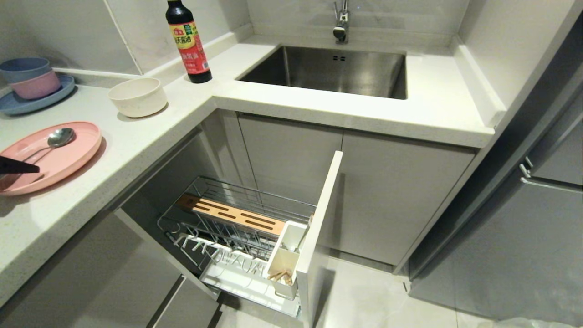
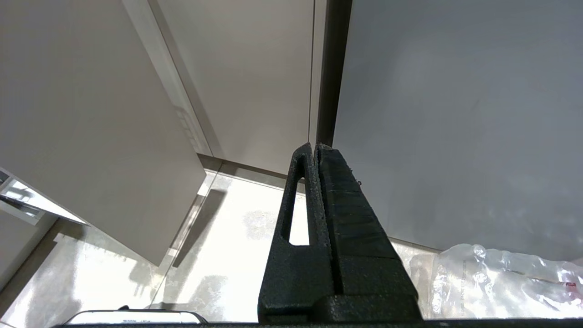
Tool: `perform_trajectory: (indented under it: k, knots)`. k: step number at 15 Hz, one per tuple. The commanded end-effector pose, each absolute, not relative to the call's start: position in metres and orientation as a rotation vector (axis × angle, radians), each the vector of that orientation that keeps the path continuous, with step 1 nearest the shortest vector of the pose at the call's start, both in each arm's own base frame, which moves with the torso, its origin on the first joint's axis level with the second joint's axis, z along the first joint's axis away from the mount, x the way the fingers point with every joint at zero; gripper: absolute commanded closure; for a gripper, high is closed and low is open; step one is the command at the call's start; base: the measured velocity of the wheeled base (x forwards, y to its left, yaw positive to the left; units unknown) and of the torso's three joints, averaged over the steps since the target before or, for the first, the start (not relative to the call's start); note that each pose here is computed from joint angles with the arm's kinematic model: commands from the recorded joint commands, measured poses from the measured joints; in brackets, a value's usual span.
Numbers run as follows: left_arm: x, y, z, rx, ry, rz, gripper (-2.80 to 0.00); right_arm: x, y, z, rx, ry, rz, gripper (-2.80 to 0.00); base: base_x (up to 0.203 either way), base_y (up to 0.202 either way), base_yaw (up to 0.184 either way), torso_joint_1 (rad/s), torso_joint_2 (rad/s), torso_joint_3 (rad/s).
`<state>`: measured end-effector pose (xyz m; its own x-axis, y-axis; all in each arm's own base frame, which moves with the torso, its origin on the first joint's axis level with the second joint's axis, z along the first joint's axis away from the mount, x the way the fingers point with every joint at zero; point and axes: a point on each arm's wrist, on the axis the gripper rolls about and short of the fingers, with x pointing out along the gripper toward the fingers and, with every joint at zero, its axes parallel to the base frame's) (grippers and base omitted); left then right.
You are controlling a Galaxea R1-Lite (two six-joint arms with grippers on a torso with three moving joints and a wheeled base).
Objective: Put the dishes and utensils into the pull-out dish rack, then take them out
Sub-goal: Pick up the spoon and place it in the cupboard
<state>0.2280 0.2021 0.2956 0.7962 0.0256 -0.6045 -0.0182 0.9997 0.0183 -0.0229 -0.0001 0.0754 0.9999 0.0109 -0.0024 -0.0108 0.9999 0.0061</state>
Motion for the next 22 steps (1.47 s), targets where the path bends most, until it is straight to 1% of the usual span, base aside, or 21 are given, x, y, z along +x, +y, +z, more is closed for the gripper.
perform_trajectory:
  k: [1,4,5,6,17,20,22]
  knots:
    - [0.229,0.200,0.294,0.008,0.654,0.012,-2.80,-0.023,0.000,0.075,0.006,0.003,0.011,0.00,0.000,0.000,0.000,0.000,0.00,0.000]
    - [0.230,0.198,0.294,0.010,0.654,0.005,-2.80,-0.023,0.000,0.075,0.006,0.002,0.011,0.00,0.000,0.000,0.000,0.000,0.00,0.000]
    - [0.230,0.198,0.294,0.011,0.655,0.006,-1.85,-0.023,0.000,0.075,0.006,0.002,0.012,0.00,0.000,0.000,0.000,0.000,0.00,0.000]
    - [0.230,0.198,0.294,0.009,0.655,0.006,0.00,-0.023,0.000,0.076,0.006,0.000,0.012,0.00,0.000,0.000,0.000,0.000,0.00,0.000]
    - [0.230,0.196,0.296,0.014,0.651,-0.002,0.00,-0.023,0.000,0.075,0.006,0.002,0.011,0.00,0.000,0.000,0.000,0.000,0.00,0.000]
    - [0.216,0.182,0.322,0.010,0.577,0.029,0.00,-0.023,0.000,0.075,0.006,0.002,0.011,0.00,0.000,0.000,0.000,0.000,0.00,0.000]
    - [0.202,0.164,0.345,-0.021,0.509,0.055,0.00,-0.023,0.000,0.075,0.006,0.003,0.012,0.00,0.000,0.000,0.000,0.000,0.00,0.000]
